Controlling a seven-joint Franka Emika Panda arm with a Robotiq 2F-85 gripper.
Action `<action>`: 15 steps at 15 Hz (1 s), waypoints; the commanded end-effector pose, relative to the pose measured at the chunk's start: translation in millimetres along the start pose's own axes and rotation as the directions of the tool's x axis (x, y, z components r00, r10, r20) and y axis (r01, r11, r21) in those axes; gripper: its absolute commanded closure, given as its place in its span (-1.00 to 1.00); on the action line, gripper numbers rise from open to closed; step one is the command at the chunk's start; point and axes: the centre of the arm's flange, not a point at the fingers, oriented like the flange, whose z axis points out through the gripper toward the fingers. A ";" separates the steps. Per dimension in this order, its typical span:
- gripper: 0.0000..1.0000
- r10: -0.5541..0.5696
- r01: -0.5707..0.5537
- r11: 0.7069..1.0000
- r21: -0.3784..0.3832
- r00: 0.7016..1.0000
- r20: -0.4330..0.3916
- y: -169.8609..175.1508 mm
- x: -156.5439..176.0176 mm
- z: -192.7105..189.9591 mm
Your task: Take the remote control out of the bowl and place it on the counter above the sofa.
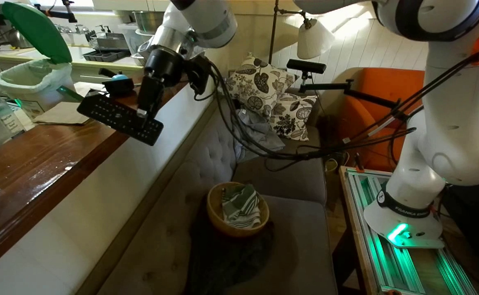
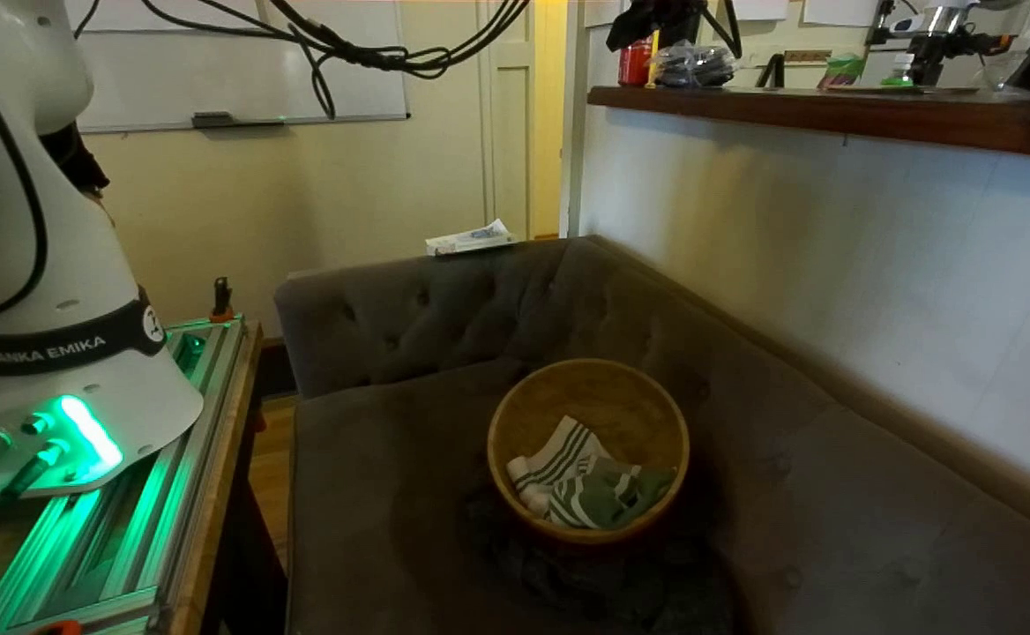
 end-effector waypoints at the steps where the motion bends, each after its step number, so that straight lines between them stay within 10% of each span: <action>1: 0.85 0.182 -0.179 0.982 0.060 0.982 -0.050 33.2 69.7 4.1; 4: 0.85 0.195 -0.193 0.980 0.040 0.980 -0.049 37.5 33.9 9.9; 5: 0.40 0.204 -0.202 0.978 0.041 0.978 -0.051 48.1 35.9 13.3; 6: 0.40 0.206 -0.205 0.978 0.040 0.977 -0.046 53.5 34.1 16.1; 7: 0.85 0.207 -0.205 0.978 0.041 0.977 -0.044 53.8 33.4 17.4; 15: 0.85 0.503 -0.541 0.841 -0.014 0.792 -0.345 60.0 84.5 13.3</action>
